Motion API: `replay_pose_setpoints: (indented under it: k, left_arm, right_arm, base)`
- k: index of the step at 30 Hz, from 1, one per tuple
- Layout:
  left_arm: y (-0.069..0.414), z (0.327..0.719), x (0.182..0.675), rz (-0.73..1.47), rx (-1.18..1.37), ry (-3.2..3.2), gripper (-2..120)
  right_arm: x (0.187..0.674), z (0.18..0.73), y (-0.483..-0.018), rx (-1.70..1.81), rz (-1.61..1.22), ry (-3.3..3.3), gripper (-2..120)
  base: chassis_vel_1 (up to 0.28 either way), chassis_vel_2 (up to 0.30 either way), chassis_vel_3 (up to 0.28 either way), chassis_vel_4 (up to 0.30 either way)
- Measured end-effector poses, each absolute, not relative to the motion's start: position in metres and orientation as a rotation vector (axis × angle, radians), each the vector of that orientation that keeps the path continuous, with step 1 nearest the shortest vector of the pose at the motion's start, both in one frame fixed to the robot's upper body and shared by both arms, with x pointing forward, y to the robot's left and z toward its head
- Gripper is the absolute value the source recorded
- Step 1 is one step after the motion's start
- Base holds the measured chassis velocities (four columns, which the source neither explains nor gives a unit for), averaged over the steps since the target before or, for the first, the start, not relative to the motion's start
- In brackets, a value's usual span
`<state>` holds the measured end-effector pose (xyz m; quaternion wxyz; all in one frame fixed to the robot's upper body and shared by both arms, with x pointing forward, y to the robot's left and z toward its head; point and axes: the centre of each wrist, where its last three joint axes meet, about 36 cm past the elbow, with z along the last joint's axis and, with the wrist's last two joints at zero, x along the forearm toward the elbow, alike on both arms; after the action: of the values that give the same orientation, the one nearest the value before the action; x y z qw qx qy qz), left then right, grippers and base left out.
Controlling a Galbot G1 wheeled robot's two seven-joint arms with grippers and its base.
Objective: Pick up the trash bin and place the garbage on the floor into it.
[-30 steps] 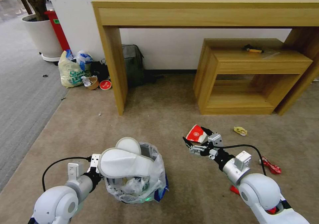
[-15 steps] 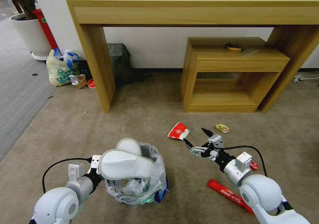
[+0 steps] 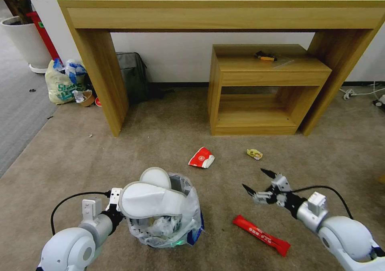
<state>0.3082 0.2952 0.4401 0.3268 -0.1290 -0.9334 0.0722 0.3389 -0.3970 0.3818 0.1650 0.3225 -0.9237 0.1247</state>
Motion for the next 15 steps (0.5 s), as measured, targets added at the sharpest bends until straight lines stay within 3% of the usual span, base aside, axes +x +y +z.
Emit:
replay_pose_setpoints:
  k: [15]
  left_arm:
    - [0.296,0.441,0.31,0.195,-0.323,-2.456,0]
  right_arm:
    - [0.312,0.287,-0.462,0.963,0.449,-2.33,100]
  base:
    - [0.0,0.0,0.0,0.0]
